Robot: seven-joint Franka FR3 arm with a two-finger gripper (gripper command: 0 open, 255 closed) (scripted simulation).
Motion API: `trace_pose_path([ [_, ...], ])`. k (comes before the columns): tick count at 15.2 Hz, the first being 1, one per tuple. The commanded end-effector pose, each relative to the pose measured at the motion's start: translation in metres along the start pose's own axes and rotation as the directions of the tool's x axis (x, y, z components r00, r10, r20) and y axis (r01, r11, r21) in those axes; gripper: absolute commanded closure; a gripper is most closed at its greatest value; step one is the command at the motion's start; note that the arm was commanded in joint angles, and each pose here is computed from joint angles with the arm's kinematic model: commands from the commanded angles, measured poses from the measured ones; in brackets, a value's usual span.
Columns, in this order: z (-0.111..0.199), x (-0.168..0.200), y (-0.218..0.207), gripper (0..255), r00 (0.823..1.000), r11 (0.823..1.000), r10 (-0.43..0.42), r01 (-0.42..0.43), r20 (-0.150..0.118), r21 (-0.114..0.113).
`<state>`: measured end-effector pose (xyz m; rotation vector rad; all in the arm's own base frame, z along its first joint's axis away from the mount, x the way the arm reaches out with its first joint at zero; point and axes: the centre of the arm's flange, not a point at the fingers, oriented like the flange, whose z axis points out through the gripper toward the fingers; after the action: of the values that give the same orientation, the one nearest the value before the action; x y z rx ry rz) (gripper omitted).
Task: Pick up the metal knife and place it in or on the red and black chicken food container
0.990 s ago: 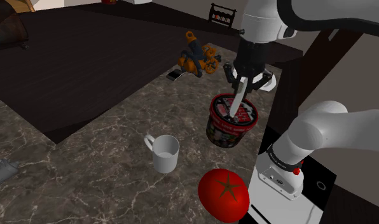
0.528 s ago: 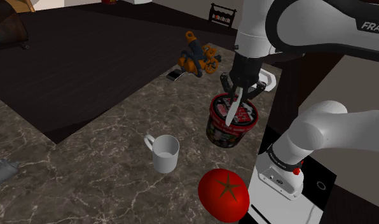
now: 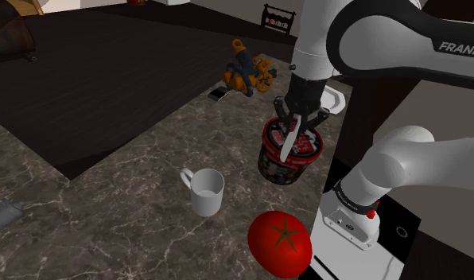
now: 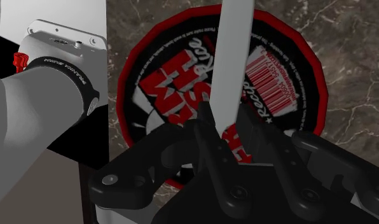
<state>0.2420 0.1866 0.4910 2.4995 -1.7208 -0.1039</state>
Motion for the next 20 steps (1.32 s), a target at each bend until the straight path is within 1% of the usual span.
trace_pose_path([
  [1,0.000,0.000,0.000,255,1.000,1.000,0.000,0.000,0.000,0.000],
  [2,0.000,0.000,0.000,255,1.000,1.000,0.000,0.000,0.000,0.000],
  [3,0.000,0.000,0.000,0,1.000,1.000,0.000,0.000,0.000,0.000],
  [8,0.000,0.000,0.000,0,1.000,1.000,0.000,0.000,0.000,0.000],
  [12,-0.050,0.000,0.000,0,1.000,1.000,0.000,0.000,0.000,0.000],
  [20,-0.050,0.000,0.000,0,1.000,1.000,0.000,0.000,0.000,0.000],
])
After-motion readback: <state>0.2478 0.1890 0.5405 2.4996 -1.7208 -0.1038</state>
